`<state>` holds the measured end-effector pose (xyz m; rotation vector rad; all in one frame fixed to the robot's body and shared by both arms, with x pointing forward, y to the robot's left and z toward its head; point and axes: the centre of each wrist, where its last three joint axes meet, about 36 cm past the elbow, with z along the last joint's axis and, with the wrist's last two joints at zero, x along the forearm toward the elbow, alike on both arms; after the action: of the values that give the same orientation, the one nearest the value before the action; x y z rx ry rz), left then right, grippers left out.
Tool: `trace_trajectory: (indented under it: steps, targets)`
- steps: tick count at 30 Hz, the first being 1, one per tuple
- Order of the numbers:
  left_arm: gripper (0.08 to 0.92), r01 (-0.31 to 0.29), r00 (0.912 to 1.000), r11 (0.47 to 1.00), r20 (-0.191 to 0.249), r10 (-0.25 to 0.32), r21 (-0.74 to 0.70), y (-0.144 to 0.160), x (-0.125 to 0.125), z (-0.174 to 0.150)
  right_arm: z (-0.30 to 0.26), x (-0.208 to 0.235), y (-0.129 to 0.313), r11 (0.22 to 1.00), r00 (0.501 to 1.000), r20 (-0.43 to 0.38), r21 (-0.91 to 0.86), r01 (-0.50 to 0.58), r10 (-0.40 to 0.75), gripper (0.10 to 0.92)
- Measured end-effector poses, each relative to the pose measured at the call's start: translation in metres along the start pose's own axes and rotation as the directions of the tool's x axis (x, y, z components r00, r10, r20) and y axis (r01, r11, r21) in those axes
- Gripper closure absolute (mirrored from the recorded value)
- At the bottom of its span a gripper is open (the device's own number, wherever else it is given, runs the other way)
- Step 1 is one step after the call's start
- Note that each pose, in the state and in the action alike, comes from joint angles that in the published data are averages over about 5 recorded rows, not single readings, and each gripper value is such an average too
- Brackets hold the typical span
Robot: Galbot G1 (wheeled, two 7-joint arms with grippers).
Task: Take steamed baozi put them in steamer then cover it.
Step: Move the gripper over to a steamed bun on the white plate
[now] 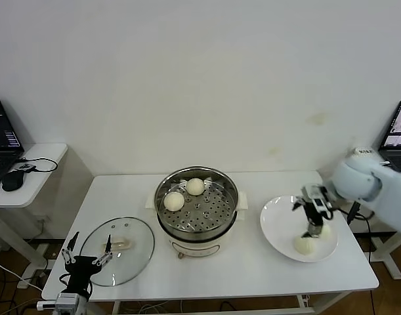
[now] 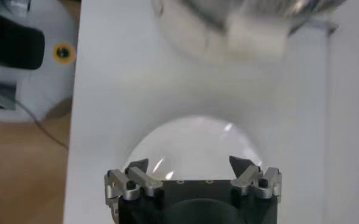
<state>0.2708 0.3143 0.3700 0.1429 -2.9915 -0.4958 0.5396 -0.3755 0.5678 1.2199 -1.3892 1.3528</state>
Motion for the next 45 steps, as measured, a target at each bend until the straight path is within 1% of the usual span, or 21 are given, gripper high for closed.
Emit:
trace_trajectory:
  steps: [6,12,22,28,31,37,45]
  targets:
    - [0.177,0.0,1.0,1.0,-0.003,0.0,-0.008,0.0,0.001,0.001,0.026,-0.03,0.015,1.0,0.999,-0.041,-0.03,0.008,-0.009,0.199]
    - [0.177,0.006,1.0,1.0,-0.007,-0.006,-0.015,0.003,0.002,0.002,0.039,-0.056,0.02,0.999,0.998,-0.064,-0.047,0.008,-0.011,0.199]
    - [0.177,0.015,0.9998,1.0,-0.01,-0.016,-0.021,0.007,0.003,0.003,0.041,-0.093,0.013,0.997,0.998,-0.067,-0.074,-0.005,0.0,0.199]
    - [0.177,0.018,0.9998,1.0,-0.012,-0.018,-0.023,0.007,0.003,0.003,0.037,-0.108,0.011,0.996,0.998,-0.059,-0.084,-0.003,-0.002,0.204]
    - [0.177,0.019,0.9997,1.0,-0.012,-0.02,-0.023,0.007,0.003,0.003,0.034,-0.112,0.01,0.996,0.998,-0.055,-0.088,0.0,-0.005,0.224]
    - [0.177,0.021,0.9997,1.0,-0.012,-0.021,-0.021,0.006,0.004,0.003,0.032,-0.117,0.009,0.996,0.999,-0.052,-0.093,-0.001,-0.004,0.293]
    - [0.177,0.021,0.9997,1.0,-0.011,-0.021,-0.018,0.005,0.004,0.003,0.034,-0.113,0.008,0.995,0.999,-0.052,-0.097,0.008,-0.013,0.373]
